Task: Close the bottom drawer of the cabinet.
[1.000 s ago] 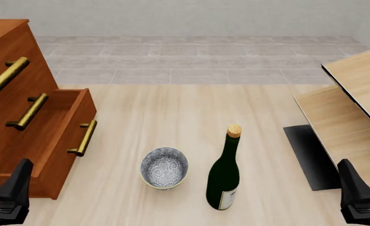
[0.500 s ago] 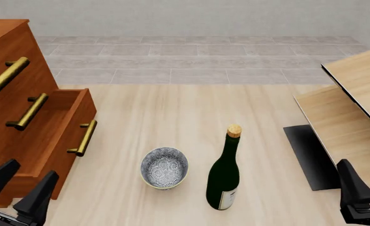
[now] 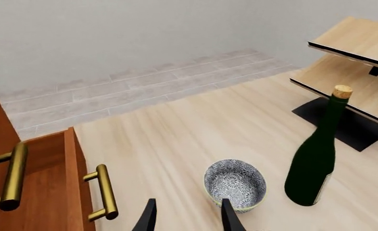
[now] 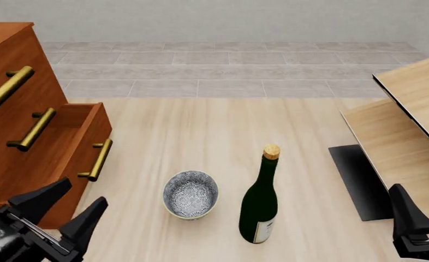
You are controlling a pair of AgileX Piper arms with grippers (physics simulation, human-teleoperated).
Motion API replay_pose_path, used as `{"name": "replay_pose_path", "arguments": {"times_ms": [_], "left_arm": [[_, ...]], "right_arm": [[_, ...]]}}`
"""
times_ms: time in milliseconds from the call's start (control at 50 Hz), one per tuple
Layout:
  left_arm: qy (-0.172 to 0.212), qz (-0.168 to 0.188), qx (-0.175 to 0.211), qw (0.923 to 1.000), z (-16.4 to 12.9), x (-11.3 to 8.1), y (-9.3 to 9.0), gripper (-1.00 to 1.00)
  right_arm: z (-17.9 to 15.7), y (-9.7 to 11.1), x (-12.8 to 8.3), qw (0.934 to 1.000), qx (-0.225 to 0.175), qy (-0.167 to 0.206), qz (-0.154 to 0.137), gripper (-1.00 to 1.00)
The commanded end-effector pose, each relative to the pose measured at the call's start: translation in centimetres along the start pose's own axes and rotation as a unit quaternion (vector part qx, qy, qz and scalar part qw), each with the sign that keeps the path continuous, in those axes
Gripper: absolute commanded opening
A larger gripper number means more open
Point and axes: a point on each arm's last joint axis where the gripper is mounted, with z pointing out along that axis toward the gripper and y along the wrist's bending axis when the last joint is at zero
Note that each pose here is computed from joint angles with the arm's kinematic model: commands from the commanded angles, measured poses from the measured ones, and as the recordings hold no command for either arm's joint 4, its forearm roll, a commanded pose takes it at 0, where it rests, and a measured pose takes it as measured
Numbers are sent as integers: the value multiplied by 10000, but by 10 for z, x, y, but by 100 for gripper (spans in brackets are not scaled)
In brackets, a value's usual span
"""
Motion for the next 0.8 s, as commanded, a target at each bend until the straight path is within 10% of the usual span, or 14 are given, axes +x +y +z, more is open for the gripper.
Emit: {"name": "replay_pose_path", "arguments": {"times_ms": [20, 800], "left_arm": [[298, 42, 467, 9985, 28, 9, -11, 100], [1159, -608, 69, 9914, 77, 65, -5, 100]], "right_arm": [[1, 0, 0, 10000, -7, 18, 14, 100], [-1, 0, 0, 10000, -13, -19, -12, 100]]}}
